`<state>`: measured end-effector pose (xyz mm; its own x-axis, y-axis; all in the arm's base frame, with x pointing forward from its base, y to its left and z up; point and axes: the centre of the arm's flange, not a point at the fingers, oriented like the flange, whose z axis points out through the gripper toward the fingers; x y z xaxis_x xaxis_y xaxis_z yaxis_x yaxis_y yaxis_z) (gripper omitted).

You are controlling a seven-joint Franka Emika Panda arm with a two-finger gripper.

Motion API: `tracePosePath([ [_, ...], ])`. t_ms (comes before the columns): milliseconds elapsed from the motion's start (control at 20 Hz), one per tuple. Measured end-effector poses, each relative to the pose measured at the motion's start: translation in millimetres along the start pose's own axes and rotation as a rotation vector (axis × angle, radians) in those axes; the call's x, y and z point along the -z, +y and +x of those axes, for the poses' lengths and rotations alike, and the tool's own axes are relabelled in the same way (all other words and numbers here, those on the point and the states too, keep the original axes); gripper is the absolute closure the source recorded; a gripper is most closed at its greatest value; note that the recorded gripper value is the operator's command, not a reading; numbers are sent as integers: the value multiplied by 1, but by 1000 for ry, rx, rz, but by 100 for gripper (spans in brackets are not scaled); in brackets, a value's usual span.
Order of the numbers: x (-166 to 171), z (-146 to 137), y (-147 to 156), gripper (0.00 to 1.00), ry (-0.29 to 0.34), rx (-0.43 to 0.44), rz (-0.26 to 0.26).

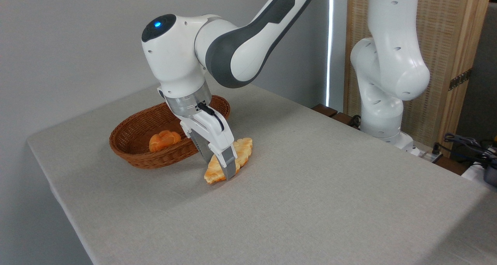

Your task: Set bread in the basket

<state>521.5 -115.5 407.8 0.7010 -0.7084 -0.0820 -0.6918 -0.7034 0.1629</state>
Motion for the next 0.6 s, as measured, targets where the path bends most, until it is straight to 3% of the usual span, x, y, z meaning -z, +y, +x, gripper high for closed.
tracePosePath([
  [250, 0, -1, -2, 0, -5, 0, 5],
  [300, -1, -1, -1, 4, -7, -1, 3],
  [500, -2, -1, 1, 56, -15, -3, -2],
  [600, -2, -1, 1, 65, -16, -3, -2],
])
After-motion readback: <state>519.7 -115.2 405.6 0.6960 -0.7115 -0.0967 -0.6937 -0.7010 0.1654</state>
